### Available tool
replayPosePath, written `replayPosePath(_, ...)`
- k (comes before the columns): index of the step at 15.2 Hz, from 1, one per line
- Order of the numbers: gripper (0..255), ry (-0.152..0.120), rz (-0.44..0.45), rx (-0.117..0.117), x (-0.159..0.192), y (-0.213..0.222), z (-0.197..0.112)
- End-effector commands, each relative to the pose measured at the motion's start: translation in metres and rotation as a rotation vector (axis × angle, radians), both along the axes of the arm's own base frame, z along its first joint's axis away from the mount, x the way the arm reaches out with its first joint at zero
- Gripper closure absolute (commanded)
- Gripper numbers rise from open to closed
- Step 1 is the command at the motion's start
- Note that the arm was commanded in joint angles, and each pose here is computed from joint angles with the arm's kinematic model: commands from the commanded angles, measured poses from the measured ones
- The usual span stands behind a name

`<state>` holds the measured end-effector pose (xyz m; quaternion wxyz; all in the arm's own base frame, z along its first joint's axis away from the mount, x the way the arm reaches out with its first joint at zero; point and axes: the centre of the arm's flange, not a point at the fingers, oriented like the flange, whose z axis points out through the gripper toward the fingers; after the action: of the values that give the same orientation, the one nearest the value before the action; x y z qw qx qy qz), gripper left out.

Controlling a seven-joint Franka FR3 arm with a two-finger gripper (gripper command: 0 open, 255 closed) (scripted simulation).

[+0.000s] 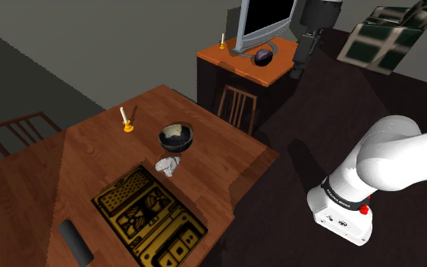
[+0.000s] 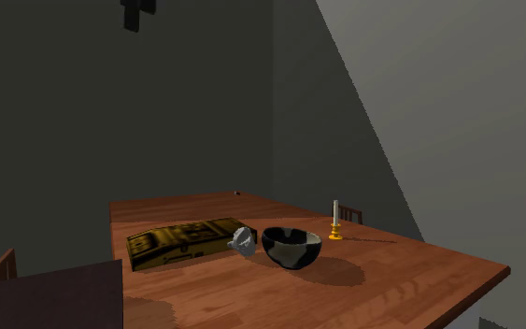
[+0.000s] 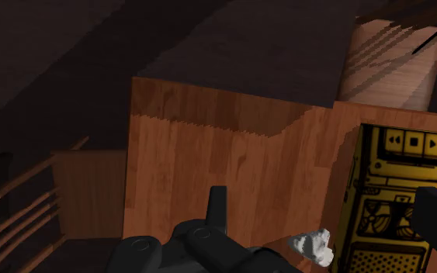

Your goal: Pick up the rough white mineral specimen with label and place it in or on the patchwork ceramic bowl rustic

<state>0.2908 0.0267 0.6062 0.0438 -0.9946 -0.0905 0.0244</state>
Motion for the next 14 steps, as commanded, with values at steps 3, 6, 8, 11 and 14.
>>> replayPosePath(3, 0, 0.002, 0.030, -0.004, 0.019, 0.009, -0.017)
replayPosePath(6, 0, 0.004, 0.075, -0.011, 0.046, 0.024, -0.044)
replayPosePath(8, 0, 0.006, 0.105, -0.015, 0.064, 0.034, -0.061)
replayPosePath(11, 0, 0.009, 0.150, -0.022, 0.090, 0.051, -0.088)
replayPosePath(14, 0, 0.011, 0.196, -0.028, 0.115, 0.068, -0.115)
